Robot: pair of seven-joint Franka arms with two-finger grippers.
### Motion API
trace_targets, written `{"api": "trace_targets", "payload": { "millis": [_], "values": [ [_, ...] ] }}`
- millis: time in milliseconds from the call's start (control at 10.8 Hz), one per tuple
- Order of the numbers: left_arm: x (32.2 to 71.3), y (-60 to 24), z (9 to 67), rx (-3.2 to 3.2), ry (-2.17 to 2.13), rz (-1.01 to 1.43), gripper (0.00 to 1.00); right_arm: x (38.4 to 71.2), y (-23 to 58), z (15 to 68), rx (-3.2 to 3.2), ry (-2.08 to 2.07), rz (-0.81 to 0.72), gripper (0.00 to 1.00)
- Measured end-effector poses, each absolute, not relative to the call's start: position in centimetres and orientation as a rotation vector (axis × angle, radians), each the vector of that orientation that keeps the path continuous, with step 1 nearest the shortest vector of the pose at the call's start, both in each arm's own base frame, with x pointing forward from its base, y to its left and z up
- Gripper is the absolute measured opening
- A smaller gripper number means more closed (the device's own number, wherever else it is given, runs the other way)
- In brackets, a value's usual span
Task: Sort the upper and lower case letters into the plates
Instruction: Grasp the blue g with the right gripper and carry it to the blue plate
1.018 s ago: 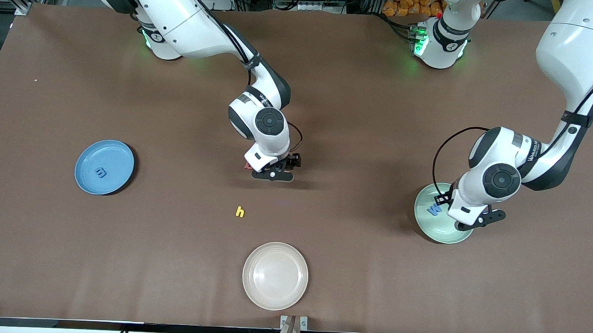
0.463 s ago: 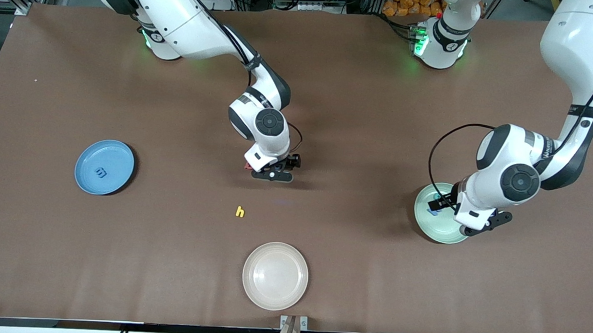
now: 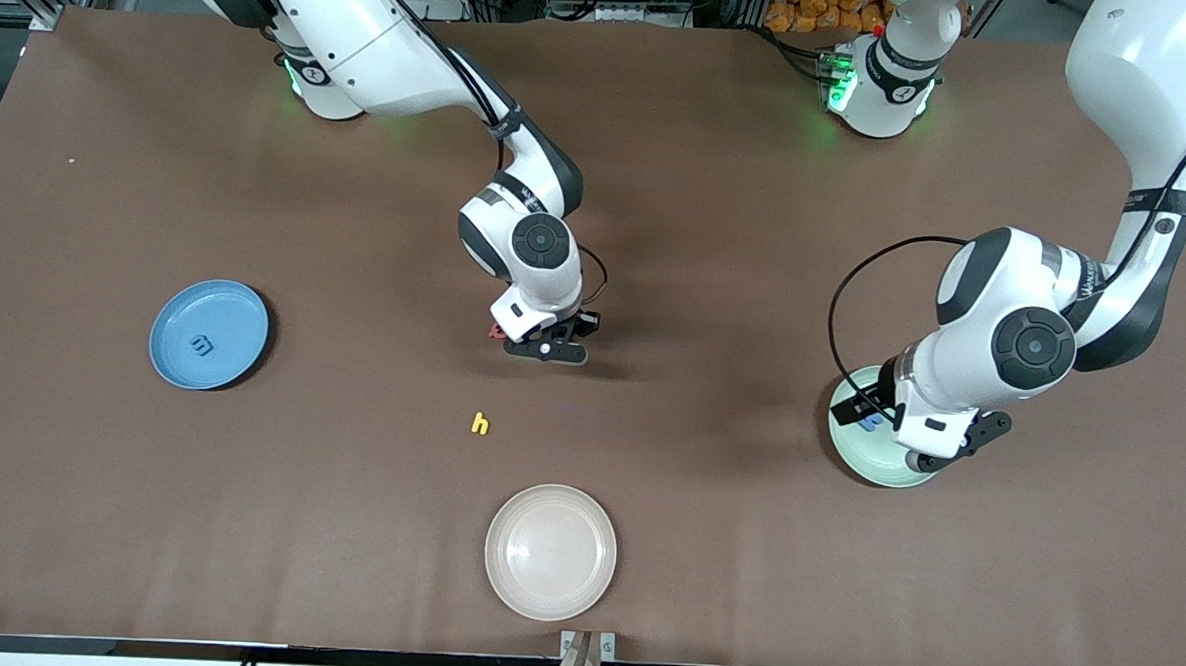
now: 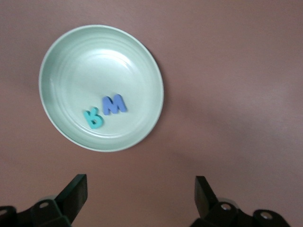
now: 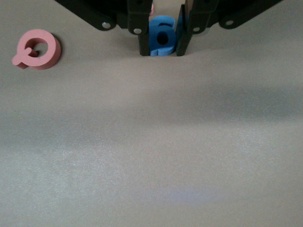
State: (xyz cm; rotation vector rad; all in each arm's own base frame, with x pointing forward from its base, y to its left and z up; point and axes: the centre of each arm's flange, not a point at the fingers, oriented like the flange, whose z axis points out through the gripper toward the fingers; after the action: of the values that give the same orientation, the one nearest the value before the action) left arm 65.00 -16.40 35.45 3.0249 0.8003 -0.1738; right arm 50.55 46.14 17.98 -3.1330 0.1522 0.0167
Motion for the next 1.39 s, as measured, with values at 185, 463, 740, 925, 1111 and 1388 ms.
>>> {"api": "trace_targets", "payload": {
  "millis": [185,463,740,925,1111,1388],
  "values": [
    [65.4,-17.2,37.1,2.971,0.811,-0.167,1.00,50.6,46.1,18.0,-3.136,0.147,0.013,0.27],
    [65.2,-19.3,39.1,2.927,0.799,-0.161,1.00,53.3,43.1,19.1,-3.156,0.189,-0.026,0.27],
    [63.2,-25.0,39.3,2.928,0.825,-0.176,1.00,60.5,31.7,25.8,-3.204,0.242,-0.019,0.27],
    [61.0,-30.3,39.3,2.936,0.809,-0.178,1.00,62.4,25.8,28.4,-3.232,0.238,0.024,0.27],
    [58.1,-36.6,38.7,2.939,0.757,-0.157,1.00,63.3,17.9,27.9,-3.252,0.140,0.100,0.27],
    [53.4,-47.2,35.6,2.909,0.767,-0.075,1.00,63.8,4.5,26.3,-3.236,0.008,0.194,0.27]
  ]
}}
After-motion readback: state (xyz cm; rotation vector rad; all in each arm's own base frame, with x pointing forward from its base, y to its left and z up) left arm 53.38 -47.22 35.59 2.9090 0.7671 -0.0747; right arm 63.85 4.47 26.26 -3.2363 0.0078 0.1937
